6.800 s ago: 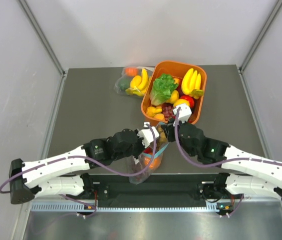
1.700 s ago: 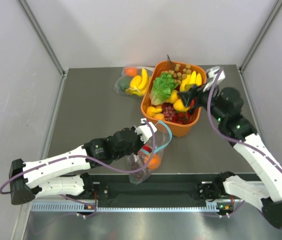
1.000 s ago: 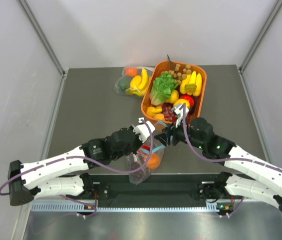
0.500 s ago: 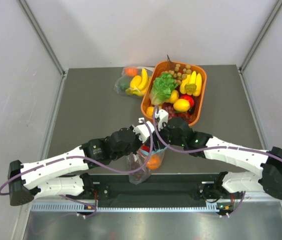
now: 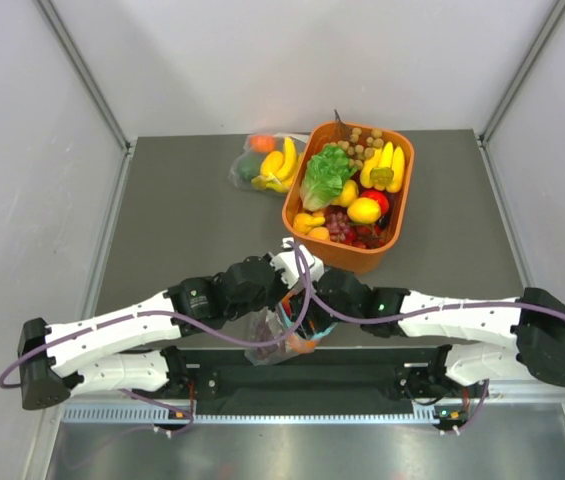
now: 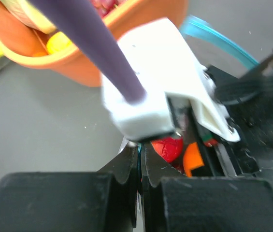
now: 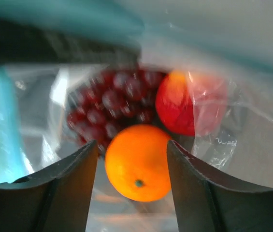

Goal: Open the zip-top bag and remove the fake food

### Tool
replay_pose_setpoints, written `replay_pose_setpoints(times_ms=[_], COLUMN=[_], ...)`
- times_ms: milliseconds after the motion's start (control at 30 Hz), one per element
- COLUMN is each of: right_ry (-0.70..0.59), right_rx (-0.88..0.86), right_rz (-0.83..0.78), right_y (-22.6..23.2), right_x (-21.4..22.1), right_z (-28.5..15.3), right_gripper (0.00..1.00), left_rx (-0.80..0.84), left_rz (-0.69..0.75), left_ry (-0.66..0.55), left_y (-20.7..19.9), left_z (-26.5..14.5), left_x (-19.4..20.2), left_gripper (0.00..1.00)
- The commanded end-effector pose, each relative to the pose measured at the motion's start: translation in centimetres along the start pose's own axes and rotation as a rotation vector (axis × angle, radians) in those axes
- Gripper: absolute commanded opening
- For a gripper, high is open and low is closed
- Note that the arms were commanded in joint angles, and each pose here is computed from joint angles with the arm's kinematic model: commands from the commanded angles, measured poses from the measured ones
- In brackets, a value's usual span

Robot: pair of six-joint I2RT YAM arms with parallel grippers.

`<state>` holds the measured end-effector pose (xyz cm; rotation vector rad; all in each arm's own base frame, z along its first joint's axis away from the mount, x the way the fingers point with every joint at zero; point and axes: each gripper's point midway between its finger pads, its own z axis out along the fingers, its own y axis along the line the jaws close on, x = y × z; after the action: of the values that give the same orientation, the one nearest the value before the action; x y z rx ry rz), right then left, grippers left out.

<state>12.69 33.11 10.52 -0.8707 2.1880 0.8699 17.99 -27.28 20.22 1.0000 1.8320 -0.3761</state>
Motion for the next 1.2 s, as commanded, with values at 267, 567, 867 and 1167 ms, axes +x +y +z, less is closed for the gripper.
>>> replay_pose_setpoints(times_ms=[267,567,867,1167], right_ry=[-0.006,0.045,0.110,0.120], right_rx=[0.150,0.141,0.197,0.263], right_rz=[0.021,0.040,0.039,0.069], right_y=[-0.3,1.9,2.3,1.8], right_x=[5.1,8.4,11.7,13.2], right_z=[1.8,2.9,2.8,1.7], right_gripper=[0.75,0.82,0.84,0.48], left_rx=[0.014,0.010,0.003,0.002], left_rz=[-0.020,-0.019,-0.019,-0.018], left_ry=[-0.035,-0.034,-0.037,-0.035], left_y=[-0.3,-0.3,-0.1,-0.1], left_z=[0.5,0.5,0.3,0.4], left_x=[-1.1,-1.0,-1.1,-1.0], left_gripper=[0.04,0.04,0.04,0.04])
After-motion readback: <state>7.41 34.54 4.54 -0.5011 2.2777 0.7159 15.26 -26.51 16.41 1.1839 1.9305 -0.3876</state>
